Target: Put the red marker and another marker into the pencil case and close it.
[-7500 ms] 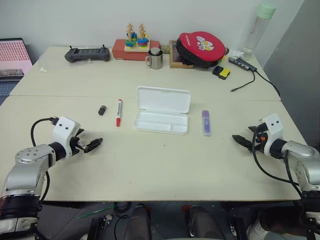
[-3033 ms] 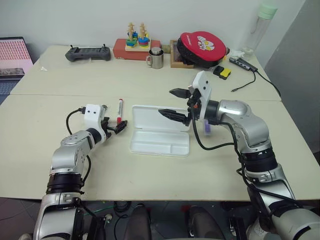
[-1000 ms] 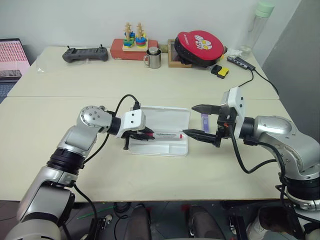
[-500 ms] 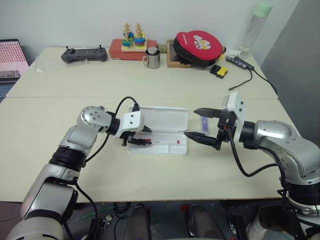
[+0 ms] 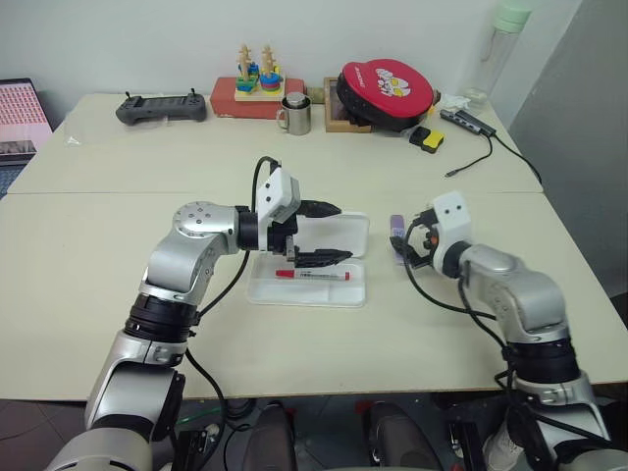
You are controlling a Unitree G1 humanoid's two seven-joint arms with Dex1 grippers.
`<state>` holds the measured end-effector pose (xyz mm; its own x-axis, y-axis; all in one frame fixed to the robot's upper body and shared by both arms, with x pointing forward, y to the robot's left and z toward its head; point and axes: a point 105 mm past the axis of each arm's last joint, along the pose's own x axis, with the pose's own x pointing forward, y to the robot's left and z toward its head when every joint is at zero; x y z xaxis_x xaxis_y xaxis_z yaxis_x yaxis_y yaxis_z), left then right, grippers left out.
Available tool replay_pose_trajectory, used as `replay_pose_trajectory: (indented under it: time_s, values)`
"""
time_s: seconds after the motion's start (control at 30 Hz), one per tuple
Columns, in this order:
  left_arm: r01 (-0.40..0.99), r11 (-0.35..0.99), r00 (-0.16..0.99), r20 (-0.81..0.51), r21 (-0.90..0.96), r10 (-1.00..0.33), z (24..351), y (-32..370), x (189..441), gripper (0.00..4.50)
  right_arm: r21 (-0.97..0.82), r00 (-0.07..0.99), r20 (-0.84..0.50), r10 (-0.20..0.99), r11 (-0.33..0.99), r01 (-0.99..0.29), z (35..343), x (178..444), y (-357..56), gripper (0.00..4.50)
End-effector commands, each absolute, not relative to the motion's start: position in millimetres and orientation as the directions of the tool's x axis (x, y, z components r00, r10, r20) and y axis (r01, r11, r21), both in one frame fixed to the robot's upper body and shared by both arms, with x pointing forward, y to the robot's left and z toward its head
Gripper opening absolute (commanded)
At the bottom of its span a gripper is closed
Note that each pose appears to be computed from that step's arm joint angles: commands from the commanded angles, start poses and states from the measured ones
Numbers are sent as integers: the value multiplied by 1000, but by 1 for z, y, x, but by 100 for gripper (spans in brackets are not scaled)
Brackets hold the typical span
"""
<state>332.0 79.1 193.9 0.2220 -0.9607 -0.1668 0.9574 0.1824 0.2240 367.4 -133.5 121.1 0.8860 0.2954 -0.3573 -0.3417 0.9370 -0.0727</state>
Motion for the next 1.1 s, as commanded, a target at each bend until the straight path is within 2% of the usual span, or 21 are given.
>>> replay_pose_trajectory:
  time_s: [0.03,0.17,0.27,0.33,0.47,0.63,0.67,0.73,0.8,0.83,0.93,1.0,1.1]
  values:
    - [944,202,238,-112,263,-965,207,73,331,445,-108,891,-373,260,941,-320,116,367,-127,450]
    - [943,221,242,-59,248,-968,214,67,331,445,-158,877,-437,198,944,-291,97,367,-135,450]
    - [932,249,270,-47,264,-962,215,65,335,450,-158,888,-433,154,957,-243,98,371,-146,395]
    - [922,268,293,-49,281,-955,214,65,338,450,-171,892,-427,146,956,-239,100,373,-149,338]
    - [933,244,266,-50,266,-963,213,61,333,450,-165,896,-423,138,960,-226,102,375,-153,234]
    - [923,261,281,-32,283,-959,218,60,338,450,-154,909,-403,106,971,-182,107,376,-160,144]
    - [922,263,282,-28,285,-959,219,60,338,450,-151,911,-400,105,972,-179,109,376,-160,114]
    - [917,269,284,-9,293,-959,223,58,339,450,-133,936,-334,111,978,-163,125,380,-159,110]
    - [919,267,279,0,292,-960,226,58,338,450,-74,968,-202,151,983,-169,157,387,-155,110]
    - [918,270,282,0,292,-959,228,62,336,450,-122,978,-99,185,973,-197,181,388,-151,110]
    - [913,286,305,-21,290,-952,230,87,330,450,-209,897,118,426,894,-397,238,375,-113,110]
    - [912,301,324,-38,280,-945,230,102,326,450,-212,806,145,573,814,-541,249,360,-89,110]
    - [908,347,379,-107,237,-919,217,134,314,450,-220,619,28,785,609,-762,235,333,-53,110]
